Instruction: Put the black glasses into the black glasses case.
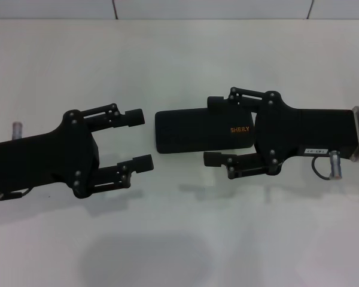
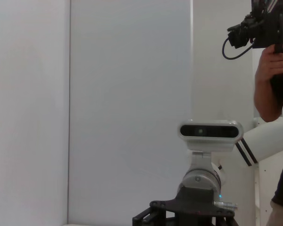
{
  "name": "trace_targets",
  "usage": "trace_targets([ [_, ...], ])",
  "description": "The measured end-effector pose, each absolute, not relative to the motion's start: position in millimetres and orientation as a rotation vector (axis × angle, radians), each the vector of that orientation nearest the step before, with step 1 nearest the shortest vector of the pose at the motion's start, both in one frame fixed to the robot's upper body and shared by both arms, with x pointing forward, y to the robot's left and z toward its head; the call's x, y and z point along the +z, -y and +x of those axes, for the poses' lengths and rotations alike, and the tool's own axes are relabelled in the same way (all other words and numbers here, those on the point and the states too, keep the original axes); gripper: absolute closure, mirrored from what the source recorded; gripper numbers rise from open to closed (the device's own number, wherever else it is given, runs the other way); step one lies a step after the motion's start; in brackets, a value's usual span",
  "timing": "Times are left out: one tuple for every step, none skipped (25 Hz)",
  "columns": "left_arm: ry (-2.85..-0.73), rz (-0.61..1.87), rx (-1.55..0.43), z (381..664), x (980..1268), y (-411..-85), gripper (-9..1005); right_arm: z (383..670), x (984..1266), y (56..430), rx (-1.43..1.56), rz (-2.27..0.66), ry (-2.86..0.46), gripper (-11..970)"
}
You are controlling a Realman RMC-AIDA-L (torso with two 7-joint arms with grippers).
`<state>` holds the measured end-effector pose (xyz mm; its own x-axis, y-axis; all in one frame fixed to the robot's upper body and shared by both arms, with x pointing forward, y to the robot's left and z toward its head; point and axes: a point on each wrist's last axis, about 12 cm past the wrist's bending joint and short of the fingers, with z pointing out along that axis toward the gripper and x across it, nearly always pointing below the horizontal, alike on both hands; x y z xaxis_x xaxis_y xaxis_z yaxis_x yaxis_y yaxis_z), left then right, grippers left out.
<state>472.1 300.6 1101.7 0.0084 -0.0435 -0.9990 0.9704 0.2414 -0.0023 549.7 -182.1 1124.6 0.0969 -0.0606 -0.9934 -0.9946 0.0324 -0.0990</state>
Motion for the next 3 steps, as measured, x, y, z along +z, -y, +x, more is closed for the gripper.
trace_targets([
  [-1.279, 0.997, -1.045, 472.2, 1101.9, -300.7, 306, 549.7, 1124.5, 182.4, 1.081, -1.27, -1.195, 97],
  [-1.278, 0.996, -1.044, 472.2, 1101.7, -300.7, 306, 549.7, 1124.6, 182.6, 1.08, -1.268, -1.194, 98],
  [-1.276, 0.996, -1.04, 472.3, 1101.5, -300.6, 306, 549.9, 1124.7, 183.0, 1.078, -1.266, -1.194, 98],
])
